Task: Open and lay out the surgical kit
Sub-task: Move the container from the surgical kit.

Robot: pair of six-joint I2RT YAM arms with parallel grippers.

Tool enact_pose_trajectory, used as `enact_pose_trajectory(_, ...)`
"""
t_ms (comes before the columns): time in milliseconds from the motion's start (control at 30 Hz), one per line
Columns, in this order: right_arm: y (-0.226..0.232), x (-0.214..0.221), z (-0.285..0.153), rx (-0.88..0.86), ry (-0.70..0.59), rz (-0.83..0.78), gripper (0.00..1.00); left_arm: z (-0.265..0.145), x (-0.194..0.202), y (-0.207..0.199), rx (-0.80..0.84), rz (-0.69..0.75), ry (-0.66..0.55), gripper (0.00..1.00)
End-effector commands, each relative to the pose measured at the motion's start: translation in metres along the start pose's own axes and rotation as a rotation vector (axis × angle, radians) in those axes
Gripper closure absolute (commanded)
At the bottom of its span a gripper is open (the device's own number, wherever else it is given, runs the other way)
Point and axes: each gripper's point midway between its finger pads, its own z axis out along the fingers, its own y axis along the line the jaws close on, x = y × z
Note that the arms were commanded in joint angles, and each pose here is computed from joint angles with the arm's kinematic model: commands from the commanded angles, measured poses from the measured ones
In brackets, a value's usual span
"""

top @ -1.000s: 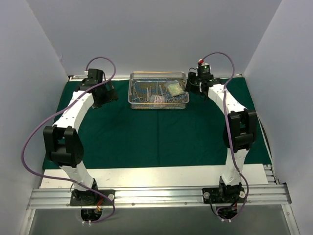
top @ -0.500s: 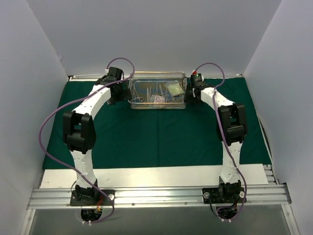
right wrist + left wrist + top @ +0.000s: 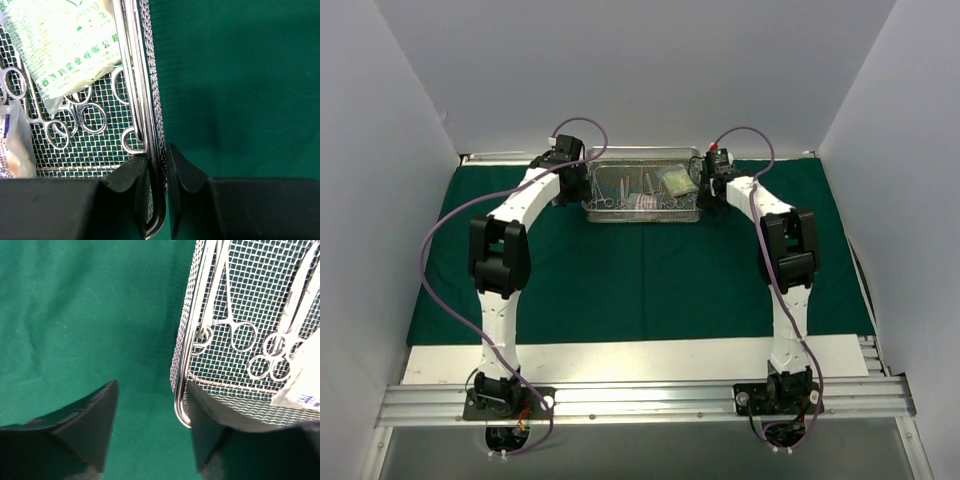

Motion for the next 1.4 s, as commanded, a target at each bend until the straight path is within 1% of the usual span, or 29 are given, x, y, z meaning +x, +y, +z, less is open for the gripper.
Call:
enact_pose_trajectory(0, 0.007, -0.007, -0.003, 0.007, -0.008, -0.018, 0.89, 0.0, -0.015, -0.007, 0.004, 0.033, -0.042, 0.37)
enact_pose_trajectory(67, 0.009, -0.006, -0.002, 0.006, -0.005, -0.021, 0.9, 0.009, -0.008, -0.008, -0.002, 0.048, -0.021, 0.45)
enact_pose_trajectory(167, 0.011, -0.005, -0.001, 0.006, -0.003, -0.025, 0.92, 0.016, 0.0, -0.011, -0.006, 0.071, 0.0, 0.5)
enact_pose_trajectory(200, 0.012, -0.005, -0.001, 0.004, -0.002, -0.028, 0.95, 0.02, 0.002, -0.011, -0.007, 0.074, 0.007, 0.54)
enact_pose_trajectory(267, 0.012, -0.005, 0.0, 0.004, -0.003, -0.027, 0.97, 0.023, 0.003, -0.012, -0.006, 0.082, 0.01, 0.59)
enact_pose_trajectory(300, 0.013, -0.008, -0.002, 0.002, -0.012, -0.03, 0.99, 0.026, 0.005, -0.012, -0.007, 0.083, 0.016, 0.65)
enact_pose_trajectory(367, 0.015, -0.01, -0.003, 0.002, -0.018, -0.033, 1.0, 0.028, 0.007, -0.012, -0.008, 0.092, 0.022, 0.71)
enact_pose_trajectory(400, 0.016, -0.014, -0.004, -0.002, -0.027, -0.036, 1.0, 0.029, 0.005, -0.013, -0.009, 0.093, 0.02, 0.79)
enact_pose_trajectory(500, 0.014, -0.026, -0.011, 0.018, -0.059, -0.05, 1.0, 0.026, 0.0, -0.014, -0.009, 0.102, 0.012, 0.88)
enact_pose_trajectory(533, 0.014, -0.032, -0.014, 0.019, -0.074, -0.053, 1.0, 0.023, -0.003, -0.015, -0.005, 0.103, 0.002, 0.96)
enact_pose_trajectory(567, 0.014, -0.036, -0.017, 0.022, -0.085, -0.058, 1.0, 0.022, -0.006, -0.016, -0.001, 0.104, -0.007, 0.98)
enact_pose_trajectory(700, 0.012, -0.062, -0.037, 0.052, -0.165, -0.074, 1.0, 0.003, -0.025, -0.023, 0.039, 0.105, -0.074, 0.98)
enact_pose_trajectory(833, 0.002, -0.082, -0.054, 0.099, -0.22, -0.087, 1.0, -0.012, -0.036, -0.04, 0.095, 0.1, -0.124, 0.98)
enact_pose_trajectory(1067, -0.032, -0.102, -0.083, 0.177, -0.285, -0.072, 1.0, -0.044, -0.04, -0.073, 0.157, 0.076, -0.178, 0.98)
enact_pose_trajectory(1167, -0.057, -0.105, -0.096, 0.209, -0.301, -0.048, 1.0, -0.06, -0.035, -0.093, 0.193, 0.066, -0.201, 0.98)
enact_pose_trajectory(1200, -0.072, -0.105, -0.102, 0.227, -0.306, -0.031, 1.0, -0.066, -0.029, -0.103, 0.213, 0.072, -0.204, 0.98)
enact_pose_trajectory(1267, -0.089, -0.104, -0.107, 0.248, -0.307, -0.015, 1.0, -0.072, -0.021, -0.116, 0.233, 0.07, -0.207, 0.98)
enact_pose_trajectory(1300, -0.095, -0.108, -0.117, 0.254, -0.327, -0.012, 1.0, -0.076, -0.012, -0.128, 0.249, 0.083, -0.211, 0.98)
enact_pose_trajectory(1367, -0.12, -0.101, -0.119, 0.302, -0.315, -0.003, 1.0, -0.079, -0.002, -0.141, 0.263, 0.09, -0.208, 0.98)
